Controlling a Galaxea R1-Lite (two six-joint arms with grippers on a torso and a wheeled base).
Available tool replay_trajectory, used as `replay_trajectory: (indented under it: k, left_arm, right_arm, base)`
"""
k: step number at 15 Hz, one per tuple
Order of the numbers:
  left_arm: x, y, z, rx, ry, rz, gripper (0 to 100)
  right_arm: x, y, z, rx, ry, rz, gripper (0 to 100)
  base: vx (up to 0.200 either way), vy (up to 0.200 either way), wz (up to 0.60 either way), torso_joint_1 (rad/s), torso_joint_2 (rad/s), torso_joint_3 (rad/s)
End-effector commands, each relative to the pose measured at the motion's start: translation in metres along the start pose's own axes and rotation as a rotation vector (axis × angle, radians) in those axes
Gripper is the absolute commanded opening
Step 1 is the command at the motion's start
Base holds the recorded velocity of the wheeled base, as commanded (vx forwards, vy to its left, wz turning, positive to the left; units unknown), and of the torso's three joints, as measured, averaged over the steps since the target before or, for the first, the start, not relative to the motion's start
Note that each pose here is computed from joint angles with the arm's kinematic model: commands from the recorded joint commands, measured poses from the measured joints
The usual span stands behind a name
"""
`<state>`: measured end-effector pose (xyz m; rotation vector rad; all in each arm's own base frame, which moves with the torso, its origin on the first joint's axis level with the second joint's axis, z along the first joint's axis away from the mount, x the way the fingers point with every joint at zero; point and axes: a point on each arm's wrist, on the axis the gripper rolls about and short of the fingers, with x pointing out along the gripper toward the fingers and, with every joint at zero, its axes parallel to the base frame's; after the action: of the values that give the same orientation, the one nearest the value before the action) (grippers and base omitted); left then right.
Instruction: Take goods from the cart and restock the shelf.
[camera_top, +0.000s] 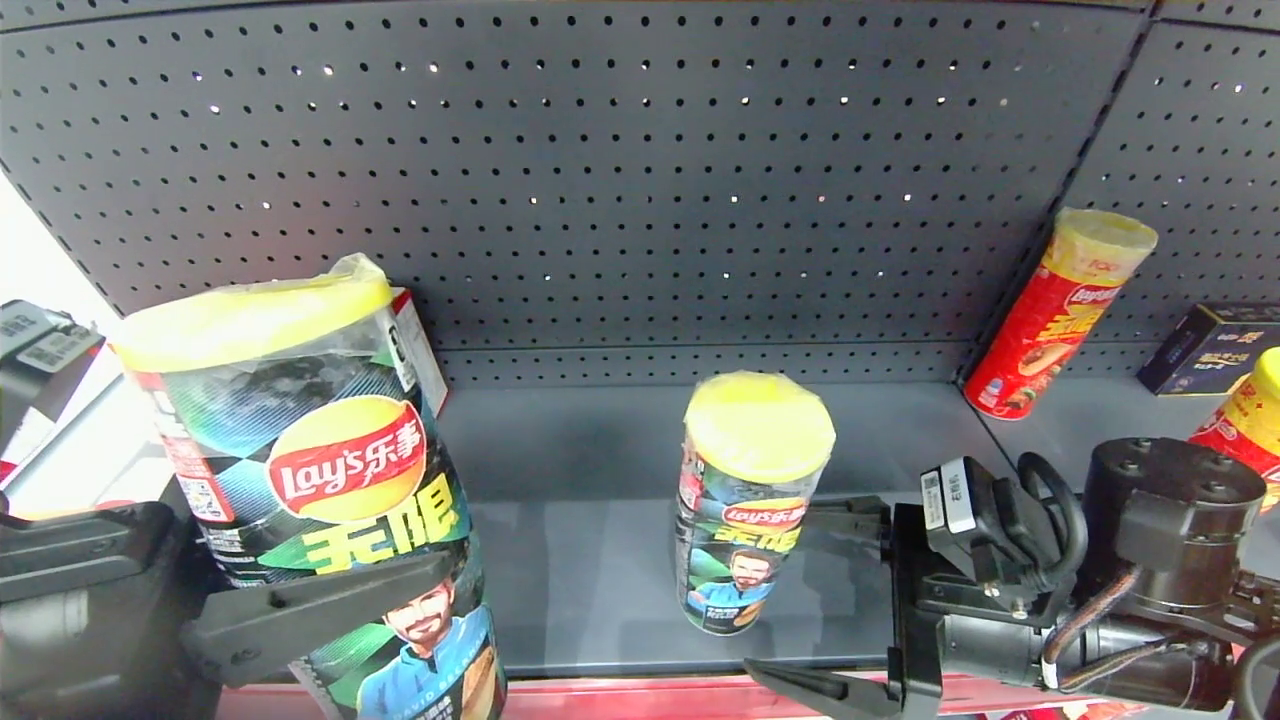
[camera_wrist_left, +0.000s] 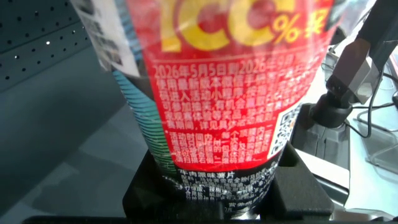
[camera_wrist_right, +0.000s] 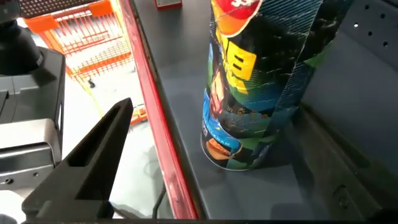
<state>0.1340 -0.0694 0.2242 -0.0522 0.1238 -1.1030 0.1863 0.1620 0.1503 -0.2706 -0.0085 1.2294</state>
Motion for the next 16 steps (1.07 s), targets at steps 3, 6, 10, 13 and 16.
replay_trajectory:
  k: [3,6,10,13,16]
  left_arm:
    - [-0.002,-0.002,-0.004,-0.006,0.006,0.0,0]
    - [-0.003,-0.003,-0.006,-0.009,0.008,0.0,0]
    - [-0.003,-0.003,-0.005,-0.006,0.005,0.0,0]
    - [-0.004,-0.003,-0.003,-0.002,0.0,0.001,0]
    - [-0.006,-0.005,-0.003,0.003,-0.005,0.001,0]
  right_arm:
    - [-0.02,-0.01,0.009,-0.018,-0.021,-0.108,100]
    - [-0.048,0.001,0.019,-0.04,-0.057,-0.155,100]
    - [-0.088,0.02,0.019,-0.045,-0.058,-0.302,100]
    - [-0.124,0.033,0.012,-0.04,-0.045,-0.437,100]
    - [-0.158,0.056,-0.008,-0.008,-0.01,-0.635,100]
  base:
    - [0.0,0.0,0.0,0.0,0.0,0.0]
    - [0.0,0.0,0.0,0.0,0.0,0.0]
    - [0.0,0.0,0.0,0.0,0.0,0.0]
    - [0.0,0.0,0.0,0.0,0.0,0.0]
    - [0.0,0.0,0.0,0.0,0.0,0.0]
